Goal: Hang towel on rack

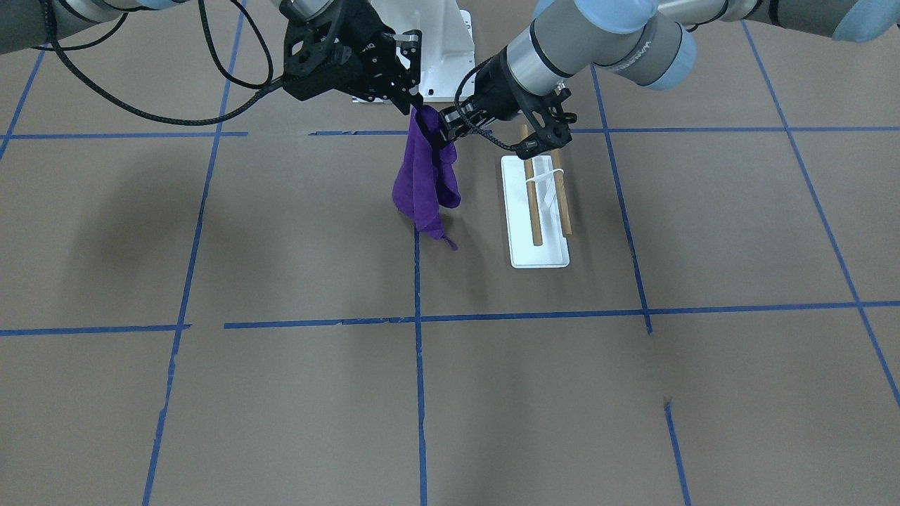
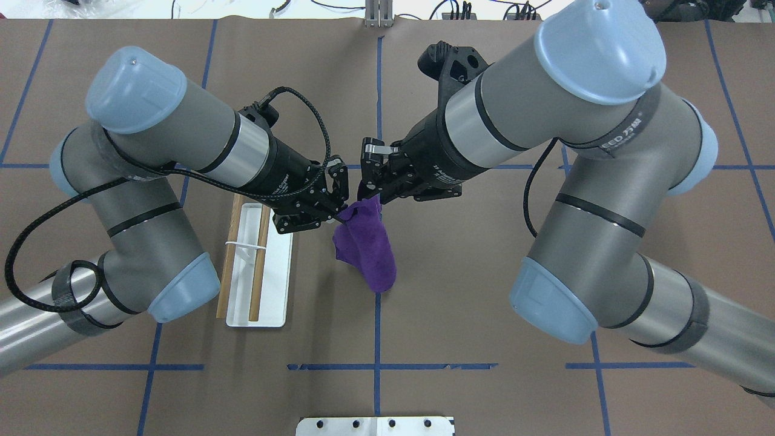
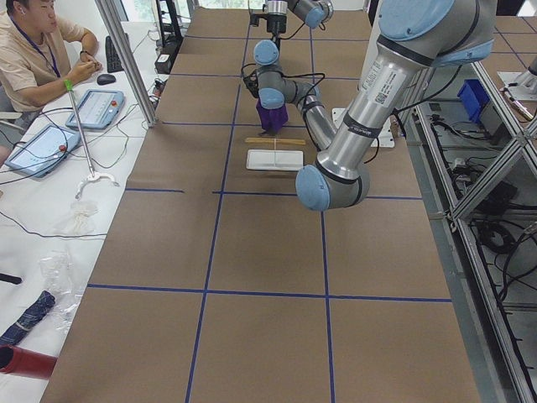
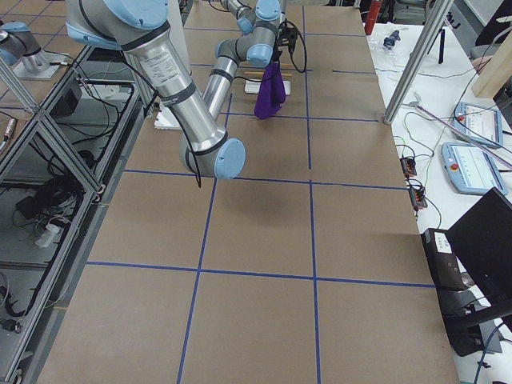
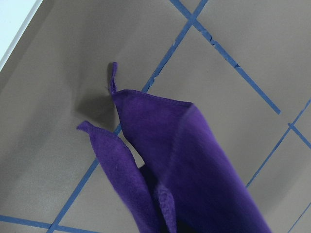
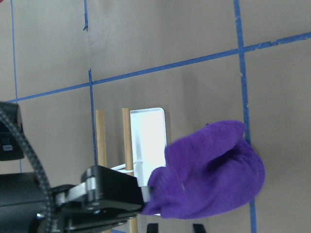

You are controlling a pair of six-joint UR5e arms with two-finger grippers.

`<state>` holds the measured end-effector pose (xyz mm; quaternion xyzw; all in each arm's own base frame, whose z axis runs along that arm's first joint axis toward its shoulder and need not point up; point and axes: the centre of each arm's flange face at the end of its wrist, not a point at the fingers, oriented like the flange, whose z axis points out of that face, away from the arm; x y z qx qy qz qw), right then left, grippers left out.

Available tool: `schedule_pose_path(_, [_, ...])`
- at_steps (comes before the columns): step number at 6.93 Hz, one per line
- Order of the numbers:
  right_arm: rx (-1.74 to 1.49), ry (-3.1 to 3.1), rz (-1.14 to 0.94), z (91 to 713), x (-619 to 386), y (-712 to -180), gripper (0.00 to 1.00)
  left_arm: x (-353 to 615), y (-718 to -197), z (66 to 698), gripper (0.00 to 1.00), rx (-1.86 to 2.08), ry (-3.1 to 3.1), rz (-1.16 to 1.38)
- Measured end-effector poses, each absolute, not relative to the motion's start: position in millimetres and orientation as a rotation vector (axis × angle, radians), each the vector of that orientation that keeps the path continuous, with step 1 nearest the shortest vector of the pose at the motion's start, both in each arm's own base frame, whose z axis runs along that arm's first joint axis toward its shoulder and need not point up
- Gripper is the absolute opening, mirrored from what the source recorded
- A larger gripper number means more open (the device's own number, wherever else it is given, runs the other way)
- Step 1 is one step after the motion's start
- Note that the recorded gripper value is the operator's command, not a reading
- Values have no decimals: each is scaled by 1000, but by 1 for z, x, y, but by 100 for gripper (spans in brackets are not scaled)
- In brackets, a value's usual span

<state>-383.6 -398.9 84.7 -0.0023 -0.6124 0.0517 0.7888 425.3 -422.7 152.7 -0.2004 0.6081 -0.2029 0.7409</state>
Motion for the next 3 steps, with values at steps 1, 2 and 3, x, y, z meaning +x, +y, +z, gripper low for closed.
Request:
schedule_pose_path(1, [-3,-1311,127,106,-363,-393,100,413,-417,167,0,-424,1332,-437])
schedule_pose_path(2, [-3,-1296,147,124,-348,-392,100,393,-408,186,0,-394,1332,-417])
schedule_pose_path(3, [-5,-1279,167,137,-340,-395,100,371,-399,210,0,-366,1320,-405])
